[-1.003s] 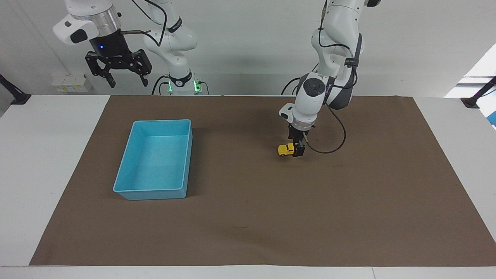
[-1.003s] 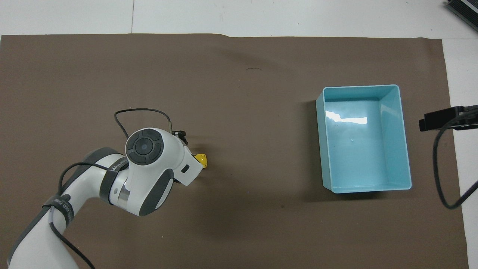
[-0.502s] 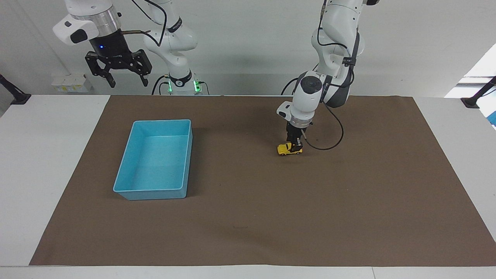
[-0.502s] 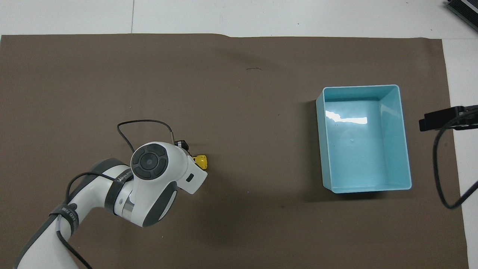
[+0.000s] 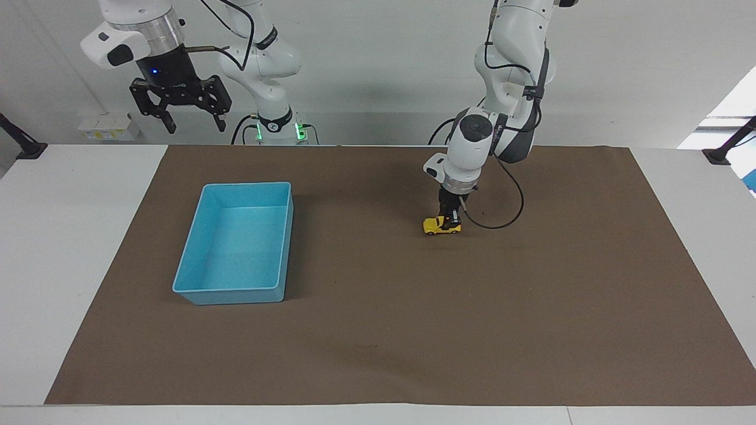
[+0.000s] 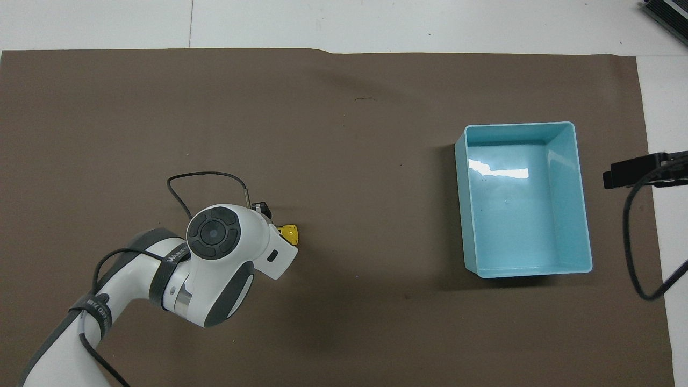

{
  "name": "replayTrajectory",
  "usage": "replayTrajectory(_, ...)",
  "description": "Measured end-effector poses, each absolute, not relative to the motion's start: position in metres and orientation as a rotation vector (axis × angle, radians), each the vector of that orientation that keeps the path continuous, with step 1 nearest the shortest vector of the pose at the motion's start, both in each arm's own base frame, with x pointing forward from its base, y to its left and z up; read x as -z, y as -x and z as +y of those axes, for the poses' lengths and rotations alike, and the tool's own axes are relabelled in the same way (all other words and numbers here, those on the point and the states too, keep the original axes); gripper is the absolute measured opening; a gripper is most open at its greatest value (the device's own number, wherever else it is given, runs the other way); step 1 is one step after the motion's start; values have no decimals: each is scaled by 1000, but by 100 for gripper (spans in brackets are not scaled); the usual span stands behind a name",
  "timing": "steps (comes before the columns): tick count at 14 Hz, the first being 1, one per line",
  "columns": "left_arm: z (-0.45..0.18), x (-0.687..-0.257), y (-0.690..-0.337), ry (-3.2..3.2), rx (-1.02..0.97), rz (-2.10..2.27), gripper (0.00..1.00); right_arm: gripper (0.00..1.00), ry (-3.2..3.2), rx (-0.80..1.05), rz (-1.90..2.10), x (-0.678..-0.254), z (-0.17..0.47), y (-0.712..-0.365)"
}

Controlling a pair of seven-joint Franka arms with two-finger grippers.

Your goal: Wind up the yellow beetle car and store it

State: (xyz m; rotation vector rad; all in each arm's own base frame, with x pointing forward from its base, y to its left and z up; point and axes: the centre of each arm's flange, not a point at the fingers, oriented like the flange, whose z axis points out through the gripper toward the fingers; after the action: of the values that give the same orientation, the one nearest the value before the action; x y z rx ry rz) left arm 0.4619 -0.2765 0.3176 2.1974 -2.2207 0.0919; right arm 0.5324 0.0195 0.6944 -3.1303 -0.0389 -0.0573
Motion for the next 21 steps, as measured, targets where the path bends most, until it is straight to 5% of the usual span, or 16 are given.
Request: replayTrajectory(21, -145, -318, -506, -2134, -51, -2285, 41, 100, 3130, 57, -39, -694, 20, -532)
